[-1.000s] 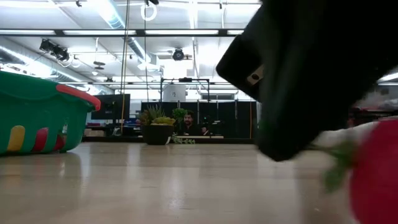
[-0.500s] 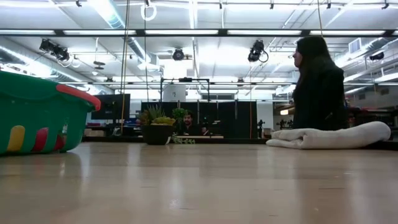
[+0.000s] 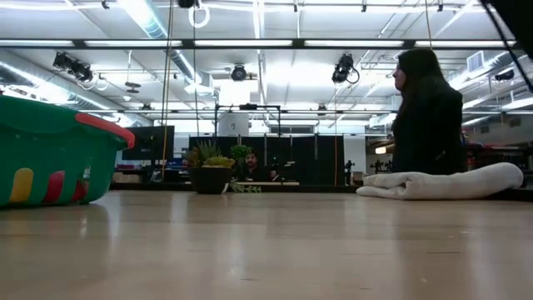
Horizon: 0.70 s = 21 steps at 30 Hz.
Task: Pick and placing Produce into tupperware
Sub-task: Put the red strawberry into the blue basket
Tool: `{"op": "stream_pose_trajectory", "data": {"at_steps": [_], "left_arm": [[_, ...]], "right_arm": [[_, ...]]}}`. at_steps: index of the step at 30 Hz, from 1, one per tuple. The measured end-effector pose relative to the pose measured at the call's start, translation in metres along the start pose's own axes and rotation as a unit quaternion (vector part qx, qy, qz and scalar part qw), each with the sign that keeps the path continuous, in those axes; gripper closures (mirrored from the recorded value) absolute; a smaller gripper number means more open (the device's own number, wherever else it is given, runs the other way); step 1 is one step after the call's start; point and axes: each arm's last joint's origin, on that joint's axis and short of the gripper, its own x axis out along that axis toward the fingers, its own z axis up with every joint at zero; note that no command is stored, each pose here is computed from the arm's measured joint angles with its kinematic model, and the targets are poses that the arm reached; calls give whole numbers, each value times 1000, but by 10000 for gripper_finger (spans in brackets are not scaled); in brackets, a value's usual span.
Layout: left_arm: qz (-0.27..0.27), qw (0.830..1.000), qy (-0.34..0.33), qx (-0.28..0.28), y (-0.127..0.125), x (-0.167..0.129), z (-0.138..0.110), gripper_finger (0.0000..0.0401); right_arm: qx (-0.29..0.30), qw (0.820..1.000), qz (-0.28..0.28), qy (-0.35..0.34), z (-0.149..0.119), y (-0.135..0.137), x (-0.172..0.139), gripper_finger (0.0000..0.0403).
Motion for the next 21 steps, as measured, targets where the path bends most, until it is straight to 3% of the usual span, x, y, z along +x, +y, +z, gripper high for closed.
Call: {"op": "stream_pose_trajectory", "data": {"at_steps": [5,10,17,21], "left_arm": [[21,1000,-2,-9,7,3,2,385],[27,1000,-2,-16,9,4,2,379],[28,1000,1,8,9,4,2,383],[30,999,10,10,9,4,0,389]], "right_arm": [[4,999,5,35,-38,-20,29,403],[45,996,-6,79,-88,-43,46,403],[70,990,-30,120,-132,-67,51,403],[66,987,-44,138,-145,-82,48,403]]}}
